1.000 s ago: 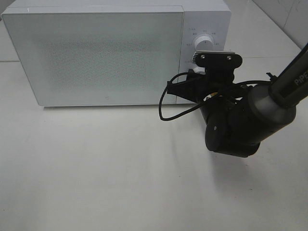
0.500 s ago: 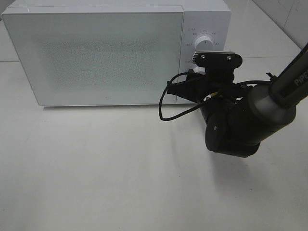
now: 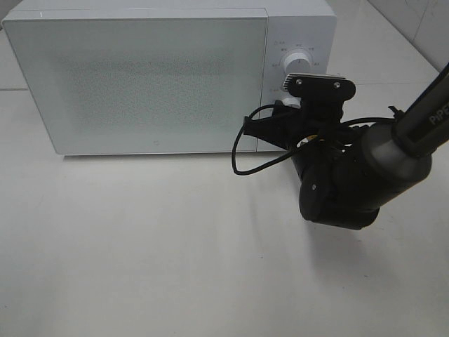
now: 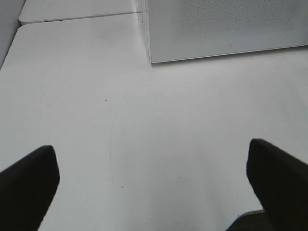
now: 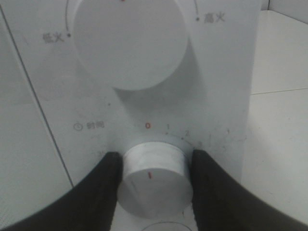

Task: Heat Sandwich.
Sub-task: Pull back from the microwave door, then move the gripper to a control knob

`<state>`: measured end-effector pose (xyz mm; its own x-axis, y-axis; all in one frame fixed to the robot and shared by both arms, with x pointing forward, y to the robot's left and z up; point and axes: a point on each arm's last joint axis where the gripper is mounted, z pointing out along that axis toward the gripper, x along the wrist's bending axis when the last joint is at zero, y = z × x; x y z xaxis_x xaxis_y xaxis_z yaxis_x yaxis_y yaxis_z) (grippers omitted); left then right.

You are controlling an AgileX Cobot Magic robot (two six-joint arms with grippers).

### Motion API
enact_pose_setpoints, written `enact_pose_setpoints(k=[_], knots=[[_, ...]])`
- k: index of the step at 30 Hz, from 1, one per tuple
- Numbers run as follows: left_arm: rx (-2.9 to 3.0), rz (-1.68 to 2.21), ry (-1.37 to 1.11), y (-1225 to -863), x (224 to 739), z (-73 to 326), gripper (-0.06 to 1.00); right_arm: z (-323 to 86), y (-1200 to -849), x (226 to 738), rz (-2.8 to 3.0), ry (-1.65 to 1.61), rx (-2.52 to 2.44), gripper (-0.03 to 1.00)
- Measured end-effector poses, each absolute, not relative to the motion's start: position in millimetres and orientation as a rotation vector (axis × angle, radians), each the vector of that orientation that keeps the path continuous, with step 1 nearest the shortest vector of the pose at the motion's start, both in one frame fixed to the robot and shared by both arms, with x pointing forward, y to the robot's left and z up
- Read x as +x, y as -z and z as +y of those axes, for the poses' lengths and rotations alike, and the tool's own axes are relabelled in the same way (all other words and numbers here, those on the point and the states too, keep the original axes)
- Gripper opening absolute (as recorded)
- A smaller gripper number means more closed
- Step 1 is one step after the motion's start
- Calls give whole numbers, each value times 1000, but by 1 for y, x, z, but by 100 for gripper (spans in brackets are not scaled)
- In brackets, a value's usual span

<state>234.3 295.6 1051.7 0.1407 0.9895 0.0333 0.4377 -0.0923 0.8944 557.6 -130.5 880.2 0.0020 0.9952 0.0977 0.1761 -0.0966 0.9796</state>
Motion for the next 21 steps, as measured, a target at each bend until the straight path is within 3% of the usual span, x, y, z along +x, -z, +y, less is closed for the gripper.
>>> enact_pose_setpoints(k=[21], knots=[[1648,1401,-904,-1052,234,296,99,-130,-880,557,1058,-1461,1708,44]])
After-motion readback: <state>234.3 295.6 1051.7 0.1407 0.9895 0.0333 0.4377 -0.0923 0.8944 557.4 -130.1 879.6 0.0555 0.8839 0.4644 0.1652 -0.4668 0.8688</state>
